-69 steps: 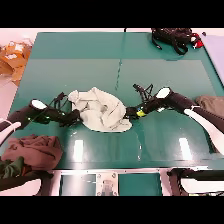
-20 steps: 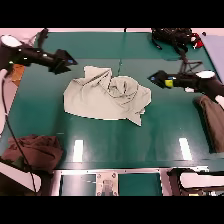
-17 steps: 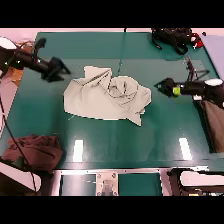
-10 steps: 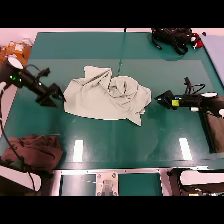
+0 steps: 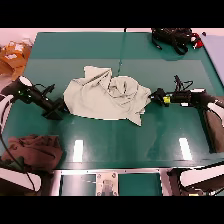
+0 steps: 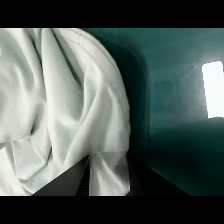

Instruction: Fold the shirts.

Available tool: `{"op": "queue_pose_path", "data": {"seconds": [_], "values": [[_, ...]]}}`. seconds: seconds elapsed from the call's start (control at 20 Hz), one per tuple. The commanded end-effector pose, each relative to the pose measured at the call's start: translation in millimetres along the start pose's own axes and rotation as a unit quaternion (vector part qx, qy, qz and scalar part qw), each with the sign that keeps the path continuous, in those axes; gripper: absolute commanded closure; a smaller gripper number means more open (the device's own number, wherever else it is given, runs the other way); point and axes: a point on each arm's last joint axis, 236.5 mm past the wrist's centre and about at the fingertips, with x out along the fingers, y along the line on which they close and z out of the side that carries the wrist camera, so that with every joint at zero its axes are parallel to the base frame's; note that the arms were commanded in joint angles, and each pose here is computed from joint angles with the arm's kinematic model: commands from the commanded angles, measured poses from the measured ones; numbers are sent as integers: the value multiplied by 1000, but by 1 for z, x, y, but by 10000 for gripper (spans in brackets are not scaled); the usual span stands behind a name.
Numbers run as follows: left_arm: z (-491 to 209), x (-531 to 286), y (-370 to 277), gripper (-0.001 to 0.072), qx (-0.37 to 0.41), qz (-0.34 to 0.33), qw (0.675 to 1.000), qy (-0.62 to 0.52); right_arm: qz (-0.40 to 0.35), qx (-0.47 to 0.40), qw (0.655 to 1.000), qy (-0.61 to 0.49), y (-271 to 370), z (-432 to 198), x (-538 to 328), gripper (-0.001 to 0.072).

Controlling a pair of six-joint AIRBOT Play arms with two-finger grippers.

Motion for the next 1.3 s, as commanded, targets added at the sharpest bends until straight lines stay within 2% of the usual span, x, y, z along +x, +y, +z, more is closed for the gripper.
{"op": "queue_pose_path", "data": {"seconds": [0.0, 0.1, 0.15, 0.2, 0.25, 0.3, 0.35, 0.55, 0.65, 0.75, 0.85, 0.95, 1.1, 1.25], "values": [[43, 2, -13, 58, -15, -33, 995, -93, -2, -3, 1000, 4, 1, 0, 7, 421], [47, 9, -21, 60, -5, -29, 995, -100, -2, -5, 1000, 5, 3, -1, 10, 421], [44, 16, -27, 208, 6, -26, 995, -92, -2, -7, 1000, 8, 4, -3, 12, 453], [39, 22, -33, 465, 26, -21, 996, -83, -2, -7, 1000, 9, 4, -4, 13, 498], [34, 26, -38, 689, 45, -19, 996, -74, -1, -8, 1000, 10, 5, -4, 13, 561], [31, 25, -42, 687, 51, -20, 996, -67, 2, -9, 1000, 12, 7, -4, 11, 665], [29, 21, -45, 688, 56, -21, 996, -64, 8, -11, 1000, 14, 11, -2, 7, 691], [26, -34, -77, 688, 112, -16, 989, -96, 55, -54, 996, -35, 66, 35, -54, 692], [27, -90, -117, 688, 161, -22, 972, -171, 90, -106, 985, -106, 123, 61, -118, 692], [11, -161, -176, 688, 224, -50, 938, -259, 108, -171, 962, -182, 183, 69, -190, 691], [-31, -240, -239, 688, 302, -79, 883, -350, 111, -244, 927, -261, 242, 61, -262, 691], [-92, -313, -288, 688, 373, -86, 814, -436, 106, -303, 877, -357, 300, 39, -344, 692], [-199, -392, -332, 688, 452, -78, 704, -542, 83, -372, 782, -493, 367, -14, -449, 692], [-287, -429, -348, 688, 488, -78, 617, -612, 49, -408, 687, -599, 409, -71, -523, 692]]}}
